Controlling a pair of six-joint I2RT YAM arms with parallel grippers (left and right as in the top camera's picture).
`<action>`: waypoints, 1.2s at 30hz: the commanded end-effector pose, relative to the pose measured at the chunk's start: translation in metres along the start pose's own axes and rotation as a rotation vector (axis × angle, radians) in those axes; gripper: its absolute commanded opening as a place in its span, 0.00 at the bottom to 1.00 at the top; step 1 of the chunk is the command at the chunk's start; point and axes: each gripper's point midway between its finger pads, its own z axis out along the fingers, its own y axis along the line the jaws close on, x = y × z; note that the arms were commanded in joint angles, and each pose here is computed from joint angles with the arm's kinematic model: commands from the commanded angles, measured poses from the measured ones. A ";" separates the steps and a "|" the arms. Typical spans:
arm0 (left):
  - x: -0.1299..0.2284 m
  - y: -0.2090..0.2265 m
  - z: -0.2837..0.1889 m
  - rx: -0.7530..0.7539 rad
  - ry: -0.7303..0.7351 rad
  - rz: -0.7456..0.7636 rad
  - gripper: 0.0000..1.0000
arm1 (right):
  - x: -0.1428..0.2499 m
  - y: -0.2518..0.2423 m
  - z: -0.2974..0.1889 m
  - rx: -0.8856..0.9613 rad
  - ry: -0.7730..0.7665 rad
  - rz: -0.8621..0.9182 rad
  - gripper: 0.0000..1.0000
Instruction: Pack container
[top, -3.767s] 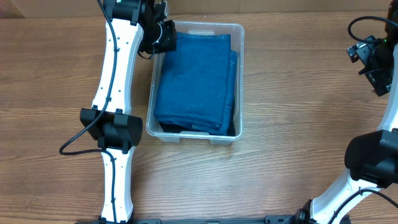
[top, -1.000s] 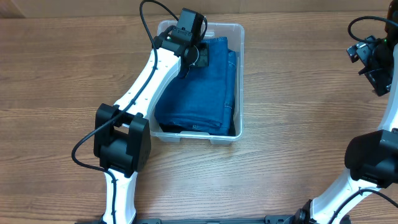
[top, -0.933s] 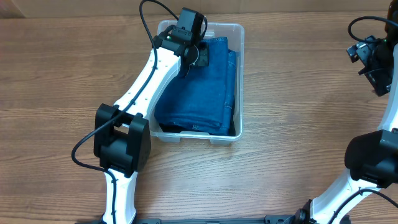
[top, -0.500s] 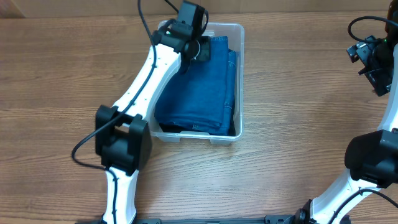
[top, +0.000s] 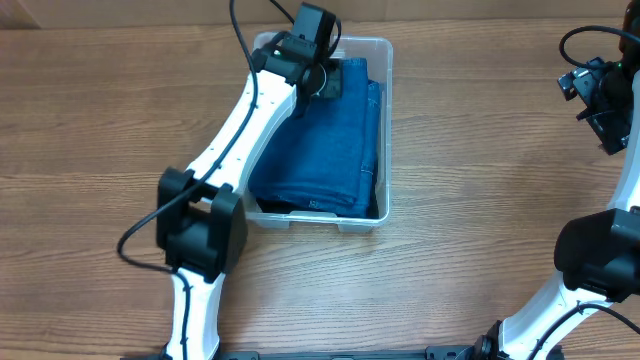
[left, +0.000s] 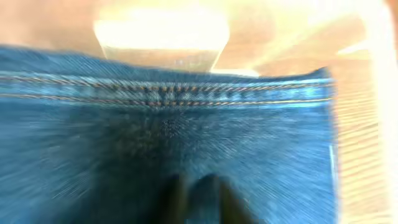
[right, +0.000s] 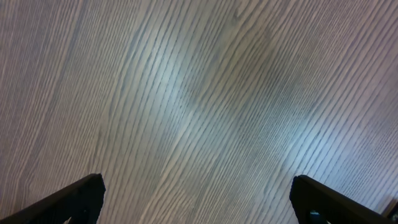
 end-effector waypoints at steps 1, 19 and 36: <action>-0.050 -0.020 -0.115 0.045 -0.229 0.029 0.79 | 0.000 -0.001 -0.010 -0.019 -0.021 0.005 1.00; 0.070 -0.011 -0.423 0.242 -0.442 0.109 1.00 | 0.000 -0.001 -0.010 -0.019 -0.021 0.005 1.00; 0.202 0.042 -0.385 0.187 -0.256 0.126 1.00 | 0.000 -0.001 -0.010 -0.019 -0.021 0.005 1.00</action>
